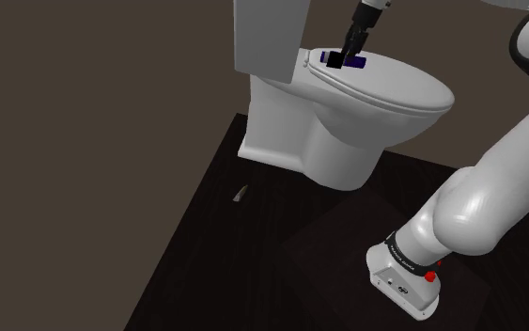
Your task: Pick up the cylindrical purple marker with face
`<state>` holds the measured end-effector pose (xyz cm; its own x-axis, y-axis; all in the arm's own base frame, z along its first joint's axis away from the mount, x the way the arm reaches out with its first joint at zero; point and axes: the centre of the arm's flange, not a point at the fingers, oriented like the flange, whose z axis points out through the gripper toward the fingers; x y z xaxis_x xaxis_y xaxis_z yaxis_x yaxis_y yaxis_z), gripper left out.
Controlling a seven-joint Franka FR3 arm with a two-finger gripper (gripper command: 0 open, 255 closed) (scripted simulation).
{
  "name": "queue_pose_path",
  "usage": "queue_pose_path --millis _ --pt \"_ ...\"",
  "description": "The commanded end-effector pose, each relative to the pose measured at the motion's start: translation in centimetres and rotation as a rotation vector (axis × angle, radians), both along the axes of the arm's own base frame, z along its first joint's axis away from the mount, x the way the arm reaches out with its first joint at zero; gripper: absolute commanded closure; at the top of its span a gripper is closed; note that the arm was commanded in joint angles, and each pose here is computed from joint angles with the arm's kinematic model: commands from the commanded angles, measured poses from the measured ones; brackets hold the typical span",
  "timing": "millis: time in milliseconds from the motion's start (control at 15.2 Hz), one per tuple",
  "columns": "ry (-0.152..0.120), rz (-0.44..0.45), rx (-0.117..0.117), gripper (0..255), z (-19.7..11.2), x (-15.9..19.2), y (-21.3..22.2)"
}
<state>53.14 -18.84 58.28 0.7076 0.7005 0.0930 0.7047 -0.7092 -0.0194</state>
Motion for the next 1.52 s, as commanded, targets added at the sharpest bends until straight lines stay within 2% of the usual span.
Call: queue_pose_path --millis 0,66,660,1452 --pt "-0.001 0.0 0.0 0 -0.2 0.0 0.0" --pt "-0.001 0.0 0.0 255 -0.2 0.0 0.0" --pt "-0.001 0.0 0.0 255 -0.2 0.0 0.0" --pt "-0.001 0.0 0.0 255 6.1 0.0 0.0"
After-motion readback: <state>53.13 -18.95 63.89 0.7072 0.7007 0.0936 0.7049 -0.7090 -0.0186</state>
